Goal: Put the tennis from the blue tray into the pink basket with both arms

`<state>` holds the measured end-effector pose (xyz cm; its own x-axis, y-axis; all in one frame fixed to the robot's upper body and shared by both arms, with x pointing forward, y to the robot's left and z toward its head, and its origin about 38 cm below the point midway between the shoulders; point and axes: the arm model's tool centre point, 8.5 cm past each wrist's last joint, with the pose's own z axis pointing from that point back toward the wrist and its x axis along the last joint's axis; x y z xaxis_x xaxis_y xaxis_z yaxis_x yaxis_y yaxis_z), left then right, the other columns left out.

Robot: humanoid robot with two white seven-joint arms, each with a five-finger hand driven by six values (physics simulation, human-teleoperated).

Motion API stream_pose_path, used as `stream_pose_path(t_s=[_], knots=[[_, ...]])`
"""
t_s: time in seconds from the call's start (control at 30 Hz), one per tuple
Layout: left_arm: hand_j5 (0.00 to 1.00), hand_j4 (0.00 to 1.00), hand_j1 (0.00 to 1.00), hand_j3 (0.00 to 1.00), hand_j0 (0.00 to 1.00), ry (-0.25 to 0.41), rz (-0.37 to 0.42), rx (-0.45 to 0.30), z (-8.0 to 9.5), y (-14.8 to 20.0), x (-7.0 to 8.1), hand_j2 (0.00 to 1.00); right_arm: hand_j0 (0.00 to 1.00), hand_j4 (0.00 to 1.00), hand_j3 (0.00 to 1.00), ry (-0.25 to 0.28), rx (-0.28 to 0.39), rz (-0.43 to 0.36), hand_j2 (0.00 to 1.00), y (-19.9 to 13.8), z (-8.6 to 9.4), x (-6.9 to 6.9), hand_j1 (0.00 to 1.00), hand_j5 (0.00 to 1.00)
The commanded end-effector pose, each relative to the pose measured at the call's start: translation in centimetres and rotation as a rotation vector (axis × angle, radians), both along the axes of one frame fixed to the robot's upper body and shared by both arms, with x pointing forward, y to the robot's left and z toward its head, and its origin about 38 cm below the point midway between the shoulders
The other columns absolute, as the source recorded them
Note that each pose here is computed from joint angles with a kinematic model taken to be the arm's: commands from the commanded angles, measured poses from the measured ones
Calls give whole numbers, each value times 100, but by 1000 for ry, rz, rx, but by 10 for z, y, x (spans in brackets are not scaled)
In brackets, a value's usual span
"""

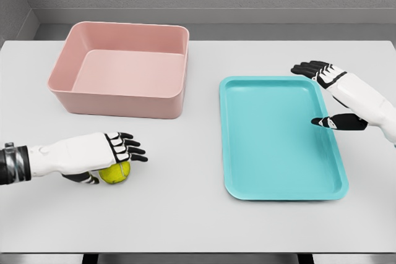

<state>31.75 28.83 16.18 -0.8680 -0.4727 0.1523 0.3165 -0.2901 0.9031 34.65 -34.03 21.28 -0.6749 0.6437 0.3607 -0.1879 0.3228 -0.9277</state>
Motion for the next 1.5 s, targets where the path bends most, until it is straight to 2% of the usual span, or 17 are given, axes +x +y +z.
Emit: stream_pose_path(t_s=[0.0, 0.33, 0.4, 0.5, 0.57, 0.67, 0.83, 1.1, 1.47], knots=[[100, 100, 100, 100, 100, 10, -1, -2, -2, -1, -1, 100, 100, 100, 100, 1, 8, 0, 100, 0, 1, 0, 100, 100], [100, 100, 100, 100, 100, 20, -8, 1, -5, -3, -3, 100, 100, 100, 100, 1, 8, 0, 100, 0, 1, 0, 100, 100], [91, 91, 91, 91, 91, 36, -15, 21, -9, -3, -5, 91, 100, 100, 100, 1, 8, 0, 100, 0, 1, 0, 100, 100], [85, 85, 85, 85, 85, 38, -15, 25, -9, -2, -5, 85, 100, 100, 100, -1, 7, 1, 100, 0, 1, 0, 100, 100], [74, 74, 74, 74, 74, 46, -19, 43, -11, -2, -5, 74, 100, 100, 100, 1, 8, 0, 100, 0, 1, 0, 100, 100], [64, 64, 64, 64, 64, 45, -18, 47, -10, -1, -5, 64, 100, 100, 100, -2, 9, 2, 100, 0, 2, 0, 100, 100], [53, 53, 53, 53, 53, 45, -20, 59, -8, 0, -3, 53, 100, 100, 100, -1, 9, 1, 100, 0, 1, 0, 100, 100], [52, 52, 52, 52, 52, 37, -20, 60, -4, 0, -1, 52, 100, 100, 100, -1, 9, 1, 100, 0, 1, 0, 100, 100], [52, 52, 52, 52, 52, -19, -19, 68, 17, 3, 12, 52, 100, 100, 100, -1, 9, 1, 100, 0, 1, 0, 100, 100]])
